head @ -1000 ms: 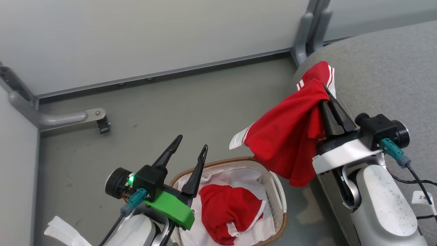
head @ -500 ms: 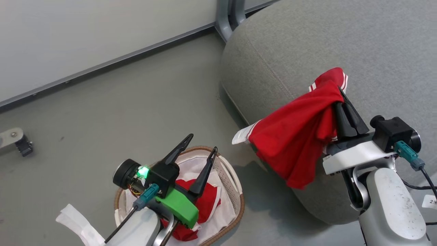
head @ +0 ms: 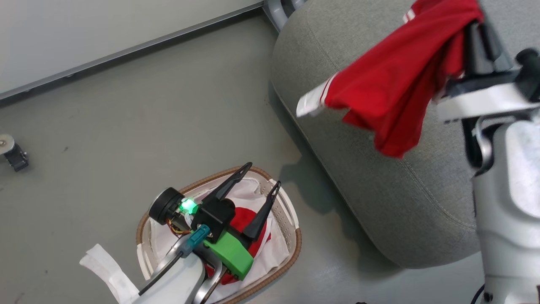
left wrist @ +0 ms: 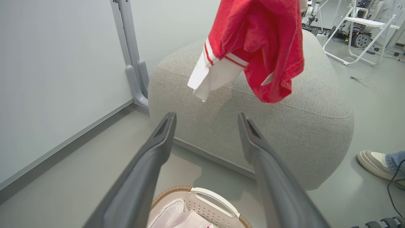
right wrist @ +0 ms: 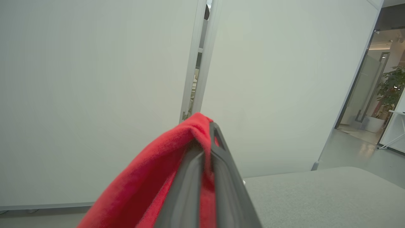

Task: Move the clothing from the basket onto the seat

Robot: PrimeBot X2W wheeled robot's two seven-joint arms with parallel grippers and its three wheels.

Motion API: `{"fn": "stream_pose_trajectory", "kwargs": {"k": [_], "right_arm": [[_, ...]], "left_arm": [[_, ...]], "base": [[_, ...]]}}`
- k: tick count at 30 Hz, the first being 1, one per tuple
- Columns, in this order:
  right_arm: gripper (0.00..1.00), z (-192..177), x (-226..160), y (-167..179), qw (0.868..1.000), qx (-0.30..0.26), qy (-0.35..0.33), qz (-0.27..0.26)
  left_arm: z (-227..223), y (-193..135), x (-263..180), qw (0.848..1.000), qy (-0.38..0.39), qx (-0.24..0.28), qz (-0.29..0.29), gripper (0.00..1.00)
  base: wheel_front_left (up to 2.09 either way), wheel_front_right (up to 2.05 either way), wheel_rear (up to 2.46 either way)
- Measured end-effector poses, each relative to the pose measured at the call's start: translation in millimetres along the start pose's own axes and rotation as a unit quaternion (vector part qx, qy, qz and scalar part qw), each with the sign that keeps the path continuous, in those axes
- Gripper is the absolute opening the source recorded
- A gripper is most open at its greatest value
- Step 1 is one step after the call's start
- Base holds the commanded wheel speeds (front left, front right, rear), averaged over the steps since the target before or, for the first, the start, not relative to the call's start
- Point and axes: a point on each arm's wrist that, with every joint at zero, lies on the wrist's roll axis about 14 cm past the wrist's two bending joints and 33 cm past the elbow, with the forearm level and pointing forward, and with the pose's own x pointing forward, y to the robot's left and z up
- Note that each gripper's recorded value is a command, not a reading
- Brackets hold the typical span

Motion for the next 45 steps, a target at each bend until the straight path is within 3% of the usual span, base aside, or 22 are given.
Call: {"fn": "stream_pose_trajectory", "kwargs": {"k": [7, 15, 19, 25, 31, 34, 37, 41, 42, 43, 44, 45], "right_arm": [[0.0, 39, 72, -34, 0.995, -0.073, -0.058, -0.025], [0.0, 44, 131, -69, 0.988, -0.126, -0.061, -0.064], [0.0, 10, 142, -80, 0.985, -0.153, -0.022, -0.075], [0.0, -75, 135, -80, 0.983, -0.145, 0.063, -0.09], [0.0, -189, 98, -38, 0.971, -0.132, 0.19, -0.054], [0.0, -227, 78, -17, 0.963, -0.13, 0.234, -0.032], [0.0, -254, 57, -3, 0.954, -0.13, 0.271, -0.013], [0.0, -260, 47, 3, 0.95, -0.131, 0.284, -0.003], [0.16, -259, 46, 3, 0.95, -0.13, 0.285, -0.003], [0.44, -258, 45, 3, 0.95, -0.129, 0.285, -0.003], [1.0, -257, 43, 4, 0.95, -0.129, 0.285, -0.001], [1.0, -257, 41, 5, 0.95, -0.128, 0.285, 0.001]], "left_arm": [[-7, 20, -14, 1.0, 0.013, 0.004, 0.026, 1.0], [-14, 48, -26, 0.998, 0.021, 0.002, 0.055, 1.0], [-13, 62, -27, 0.998, 0.013, -0.001, 0.062, 1.0], [-24, 81, -29, 0.997, 0.015, -0.01, 0.076, 1.0], [-56, 97, -38, 0.994, 0.041, -0.036, 0.093, 1.0], [-70, 99, -40, 0.993, 0.051, -0.049, 0.095, 1.0], [-78, 99, -39, 0.992, 0.056, -0.059, 0.095, 1.0], [-79, 100, -39, 0.992, 0.057, -0.061, 0.095, 1.0], [-78, 101, -39, 0.992, 0.056, -0.06, 0.097, 1.0], [-78, 102, -39, 0.992, 0.056, -0.06, 0.098, 1.0], [-76, 103, -40, 0.992, 0.054, -0.058, 0.101, 1.0], [-75, 104, -40, 0.992, 0.053, -0.056, 0.103, 1.0]], "base": [[0.0, 0.0, 0.0], [0.0, 0.0, 0.0], [0.0, 0.0, 0.0], [0.0, 0.0, 0.0], [0.0, 0.0, 0.0], [0.0, 0.0, 0.0], [0.0, 0.0, 0.0], [0.0, 0.0, 0.0], [0.0, 0.0, 0.0], [0.0, 0.0, 0.0], [0.0, 0.0, 0.0], [0.0, 0.0, 0.0]]}}
